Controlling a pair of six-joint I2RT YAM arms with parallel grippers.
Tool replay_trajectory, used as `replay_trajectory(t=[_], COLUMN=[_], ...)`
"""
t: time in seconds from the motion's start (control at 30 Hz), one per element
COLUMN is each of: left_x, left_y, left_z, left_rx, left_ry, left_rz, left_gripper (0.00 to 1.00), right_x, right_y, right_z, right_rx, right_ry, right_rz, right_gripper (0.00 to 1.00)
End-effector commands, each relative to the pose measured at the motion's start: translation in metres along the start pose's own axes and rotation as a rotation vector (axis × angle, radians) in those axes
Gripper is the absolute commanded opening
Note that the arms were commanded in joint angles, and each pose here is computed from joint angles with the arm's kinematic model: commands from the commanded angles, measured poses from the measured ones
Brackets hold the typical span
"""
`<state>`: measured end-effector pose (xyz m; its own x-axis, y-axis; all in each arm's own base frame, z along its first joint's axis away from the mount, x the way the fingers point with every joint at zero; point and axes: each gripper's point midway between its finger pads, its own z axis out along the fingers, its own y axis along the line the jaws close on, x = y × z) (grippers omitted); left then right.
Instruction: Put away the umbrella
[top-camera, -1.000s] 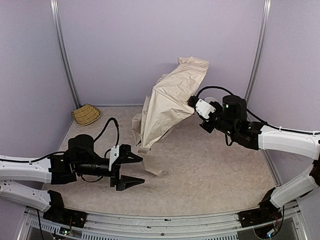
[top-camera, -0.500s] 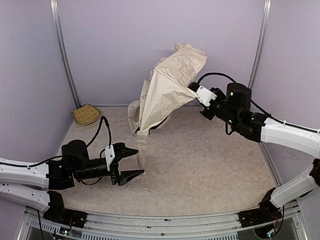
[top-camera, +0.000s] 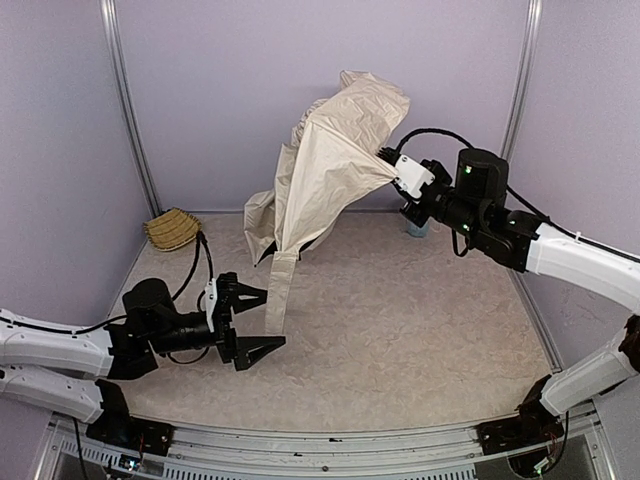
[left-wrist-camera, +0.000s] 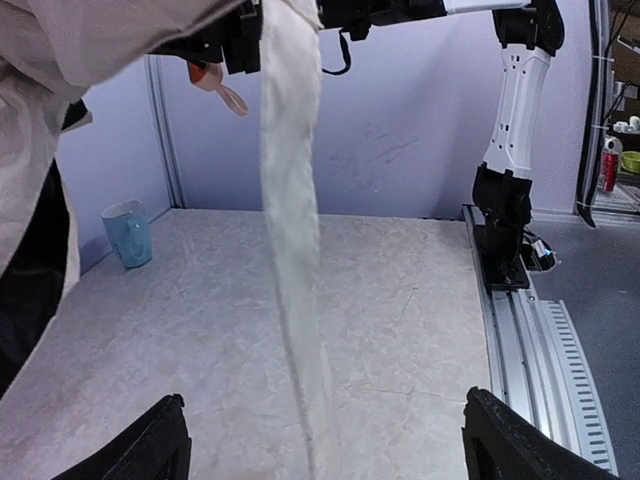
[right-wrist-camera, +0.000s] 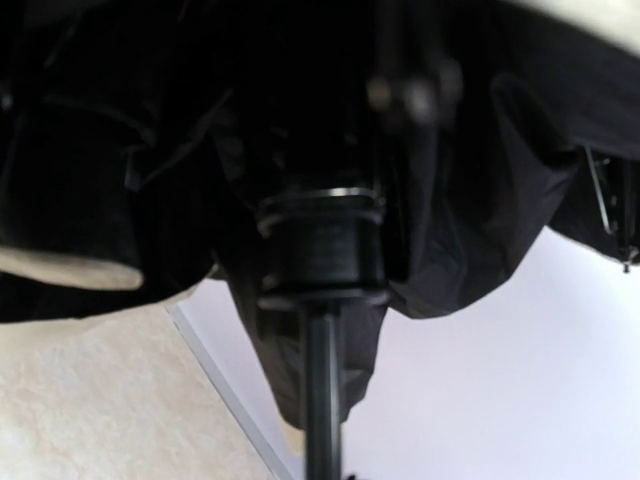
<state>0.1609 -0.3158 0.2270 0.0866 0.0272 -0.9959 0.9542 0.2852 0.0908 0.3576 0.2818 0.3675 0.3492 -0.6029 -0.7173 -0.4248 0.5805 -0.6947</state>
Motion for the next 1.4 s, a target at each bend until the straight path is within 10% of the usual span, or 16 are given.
replay_trajectory(t=[0.0,0.1,0.2,0.67,0.87,1.17,1.37], left_x=[-0.017,-0.018,-0.019,0.031,0.009,-0.082,-0.038], left_y=[-0.010,-0.014,-0.017,0.008,0.012,0.058,0.142], left_z=[0.014,0.024,0.025,0.015,0.019,-0.049,-0.035], left_rx=[0.099,0.148,0.182,0.044,0.044,-0.141,-0.456], left_ry=[-0.068,-0.062,-0.055,0.158,0.159,-0.246,-0.120], left_rz=[-0.046,-0.066,-0.067,-0.050,0.003,0.007,-0.195], left_gripper=[0.91,0.64,0.03,0.00,0.69,0.90,0.94], right_x=[-0.044,-0.043,-0.041,-0.026,-0.026,-0.032,-0.035], right_y=[-0.034,-0.031,-0.031,-0.036,-0.031,-0.026,-0.020], right_z=[-0.015,-0.016,-0.018,-0.032,-0.035,-0.041,-0.040], right_rx=[0.070,0.060,0.061,-0.048,-0.073,-0.112,-0.148], right_ry=[-0.128,-0.130,-0.128,-0.149,-0.153,-0.181,-0.197], right_rz=[0.058,0.060,0.063,0.111,0.095,0.089,0.105], right_gripper=[0.00,0.00,0.00,0.00,0.00,0.00,0.00])
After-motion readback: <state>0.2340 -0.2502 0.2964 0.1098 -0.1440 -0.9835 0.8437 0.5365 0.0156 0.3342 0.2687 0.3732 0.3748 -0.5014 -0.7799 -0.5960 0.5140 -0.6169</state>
